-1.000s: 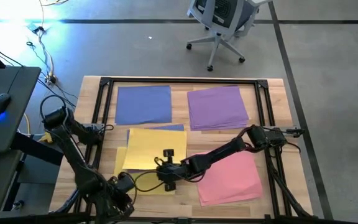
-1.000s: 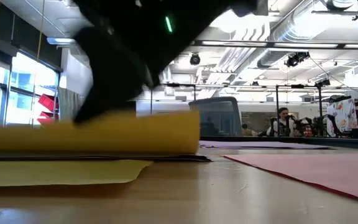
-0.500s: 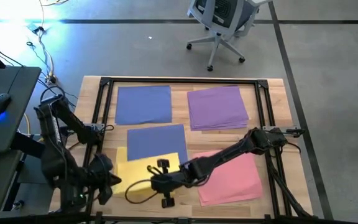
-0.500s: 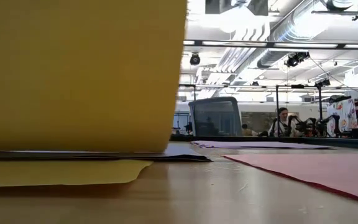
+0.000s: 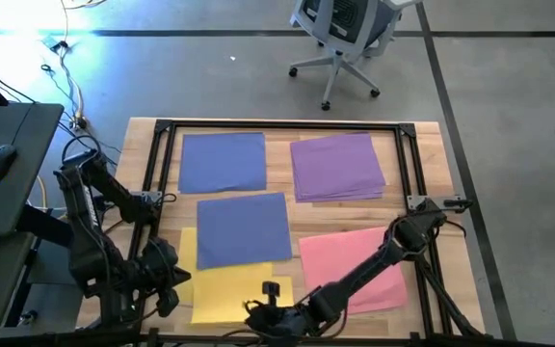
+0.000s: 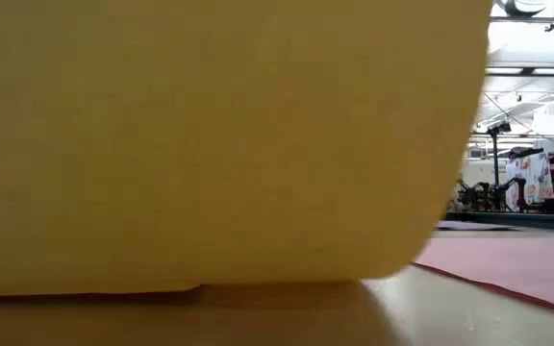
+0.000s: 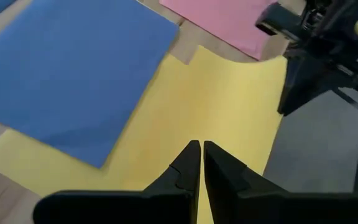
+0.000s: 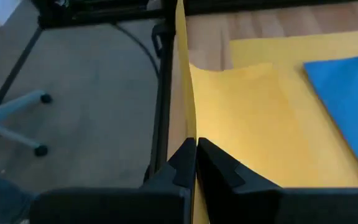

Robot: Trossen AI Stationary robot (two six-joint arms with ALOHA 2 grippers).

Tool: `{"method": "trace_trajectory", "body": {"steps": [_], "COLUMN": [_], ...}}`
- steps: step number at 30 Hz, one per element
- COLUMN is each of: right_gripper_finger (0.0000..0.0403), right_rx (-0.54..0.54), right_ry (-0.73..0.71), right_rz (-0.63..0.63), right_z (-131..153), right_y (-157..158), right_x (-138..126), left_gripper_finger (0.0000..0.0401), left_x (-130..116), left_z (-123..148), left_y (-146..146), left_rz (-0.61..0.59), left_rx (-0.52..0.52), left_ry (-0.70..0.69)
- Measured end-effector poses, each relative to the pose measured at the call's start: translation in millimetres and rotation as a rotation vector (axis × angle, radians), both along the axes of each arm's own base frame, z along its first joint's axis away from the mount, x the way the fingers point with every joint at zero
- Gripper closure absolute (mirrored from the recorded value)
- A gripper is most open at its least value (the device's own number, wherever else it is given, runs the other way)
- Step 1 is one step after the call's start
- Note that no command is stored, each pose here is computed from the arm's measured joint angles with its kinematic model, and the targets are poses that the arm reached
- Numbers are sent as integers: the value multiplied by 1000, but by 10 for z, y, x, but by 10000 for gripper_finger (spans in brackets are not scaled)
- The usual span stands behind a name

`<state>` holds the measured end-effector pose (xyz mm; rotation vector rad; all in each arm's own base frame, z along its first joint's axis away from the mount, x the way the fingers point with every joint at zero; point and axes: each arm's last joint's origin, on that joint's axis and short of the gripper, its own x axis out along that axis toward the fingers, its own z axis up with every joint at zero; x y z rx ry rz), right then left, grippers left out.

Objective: Organize paper
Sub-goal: Stack the yellow paper on the bottom left yellow paper

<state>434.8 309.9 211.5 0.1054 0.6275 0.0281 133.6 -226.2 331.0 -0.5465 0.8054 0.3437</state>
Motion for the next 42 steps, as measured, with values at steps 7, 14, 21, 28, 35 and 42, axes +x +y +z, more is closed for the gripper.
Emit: {"method": "trace_trajectory", "body": {"steps": [7,14,21,28,35,42], "right_gripper_finger": [403,403,403,403,403,403], "right_rx": [-79,-122,-131,-194,-198,-304], "right_ry": [-43,-57,-73,-198,-60,-46], "right_rz": [-44,24,57,-54,92,192], "right_z": [-42,5,52,367,-82,-389], "right_y": [-115,-307,-402,-288,-203,-160], "right_x": [111,267,351,318,261,331], "left_gripper_finger": [401,401,401,401,401,401], "left_x": [73,106,113,137,172,208], "left_z": [40,157,242,261,262,225], "left_y": [118,292,415,466,493,510], "left_rz": [17,-94,-166,-189,-188,-164], "left_rx": [55,153,227,266,297,312], "left_ry": [-23,-20,-32,-28,-31,-28]}}
